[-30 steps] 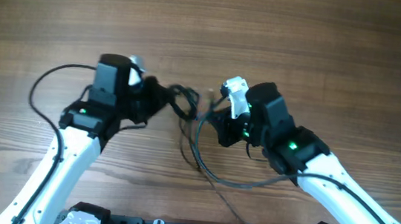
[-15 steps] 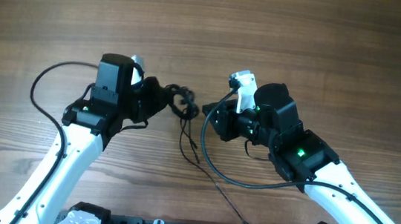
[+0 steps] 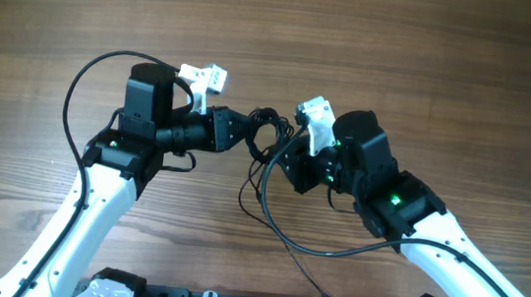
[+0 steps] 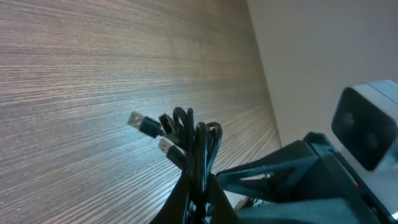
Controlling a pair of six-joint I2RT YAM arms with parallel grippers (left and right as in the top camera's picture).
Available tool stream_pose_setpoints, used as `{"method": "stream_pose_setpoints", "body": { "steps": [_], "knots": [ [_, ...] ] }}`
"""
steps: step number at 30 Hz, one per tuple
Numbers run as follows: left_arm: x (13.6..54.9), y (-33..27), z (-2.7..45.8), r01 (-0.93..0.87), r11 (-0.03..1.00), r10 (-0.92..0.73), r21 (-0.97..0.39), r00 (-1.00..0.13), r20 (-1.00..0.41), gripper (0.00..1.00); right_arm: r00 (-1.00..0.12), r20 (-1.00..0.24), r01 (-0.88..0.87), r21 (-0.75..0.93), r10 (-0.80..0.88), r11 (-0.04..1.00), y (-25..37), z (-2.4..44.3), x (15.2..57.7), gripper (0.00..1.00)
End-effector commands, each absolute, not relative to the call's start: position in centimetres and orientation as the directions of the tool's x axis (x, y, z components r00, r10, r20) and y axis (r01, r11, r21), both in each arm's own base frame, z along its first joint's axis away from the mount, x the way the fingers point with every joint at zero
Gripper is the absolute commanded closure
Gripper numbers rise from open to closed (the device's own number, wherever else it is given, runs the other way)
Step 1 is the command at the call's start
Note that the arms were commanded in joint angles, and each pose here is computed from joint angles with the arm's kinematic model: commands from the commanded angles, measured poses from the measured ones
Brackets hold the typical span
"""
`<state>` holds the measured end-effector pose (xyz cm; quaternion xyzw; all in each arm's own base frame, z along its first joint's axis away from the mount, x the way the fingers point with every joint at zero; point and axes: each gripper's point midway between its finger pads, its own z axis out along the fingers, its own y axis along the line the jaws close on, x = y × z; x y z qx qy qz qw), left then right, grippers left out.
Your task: Untangle cables
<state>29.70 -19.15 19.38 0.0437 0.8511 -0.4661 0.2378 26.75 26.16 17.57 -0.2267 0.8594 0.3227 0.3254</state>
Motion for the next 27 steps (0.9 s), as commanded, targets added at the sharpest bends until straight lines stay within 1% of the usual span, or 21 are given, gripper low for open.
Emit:
{"method": "stream_pose_setpoints", "body": {
  "steps": [1, 4, 9, 11, 12, 13, 19, 21, 22, 23, 24, 27],
  "knots": [
    [29.3, -19.7, 20.1, 0.312, 0.525, -0.132, -0.792, -0.889, -0.438, 0.96, -0.688, -0.692, -0.592, 0.364, -0.217, 0.719, 25.9, 15.6, 27.5, 0.74],
    [29.1, -19.8, 20.0, 0.287, 0.519, -0.139, -0.805, -0.901, -0.411, 0.96, -0.700, -0.679, -0.578, 0.354, -0.223, 0.735, 25.9, 14.5, 28.0, 0.77],
    [28.5, -20.3, 19.8, 0.292, 0.518, -0.117, -0.804, -0.907, -0.404, 0.96, -0.678, -0.710, -0.580, 0.359, -0.189, 0.732, 26.4, 15.3, 28.9, 0.75],
    [28.5, -20.4, 19.8, 0.294, 0.516, -0.114, -0.804, -0.907, -0.405, 0.96, -0.686, -0.712, -0.554, 0.379, -0.149, 0.741, 26.4, 15.6, 29.3, 0.82],
    [28.5, -20.4, 19.8, 0.294, 0.516, -0.114, -0.804, -0.907, -0.405, 0.96, -0.684, -0.714, -0.556, 0.379, -0.147, 0.740, 26.5, 15.7, 29.4, 0.91],
    [28.5, -20.4, 19.8, 0.294, 0.516, -0.114, -0.804, -0.907, -0.405, 0.96, -0.683, -0.715, -0.556, 0.380, -0.147, 0.739, 26.5, 15.7, 29.4, 0.96],
    [28.8, -20.5, 20.2, 0.316, 0.511, -0.119, -0.799, -0.895, -0.430, 0.96, -0.718, -0.676, -0.536, 0.388, -0.164, 0.749, 26.1, 14.7, 28.7, 0.96],
    [29.0, -20.5, 20.5, 0.325, 0.507, -0.123, -0.799, -0.890, -0.440, 0.96, -0.728, -0.662, -0.552, 0.413, -0.176, 0.724, 26.5, 14.7, 28.0, 0.96],
    [29.1, -20.5, 20.6, 0.324, 0.505, -0.127, -0.800, -0.889, -0.440, 0.96, -0.730, -0.659, -0.561, 0.428, -0.181, 0.708, 26.8, 14.8, 27.7, 0.86],
    [29.2, -20.5, 20.6, 0.320, 0.503, -0.132, -0.803, -0.890, -0.437, 0.96, -0.731, -0.657, -0.571, 0.442, -0.184, 0.692, 27.1, 15.0, 27.4, 0.74],
    [29.2, -20.6, 20.7, 0.319, 0.502, -0.133, -0.804, -0.890, -0.437, 0.96, -0.730, -0.658, -0.578, 0.450, -0.185, 0.681, 27.2, 15.1, 27.3, 0.68],
    [29.1, -20.6, 20.7, 0.317, 0.501, -0.133, -0.805, -0.891, -0.434, 0.96, -0.746, -0.649, -0.557, 0.481, -0.152, 0.678, 27.5, 15.5, 27.4, 0.68]
  ]
}}
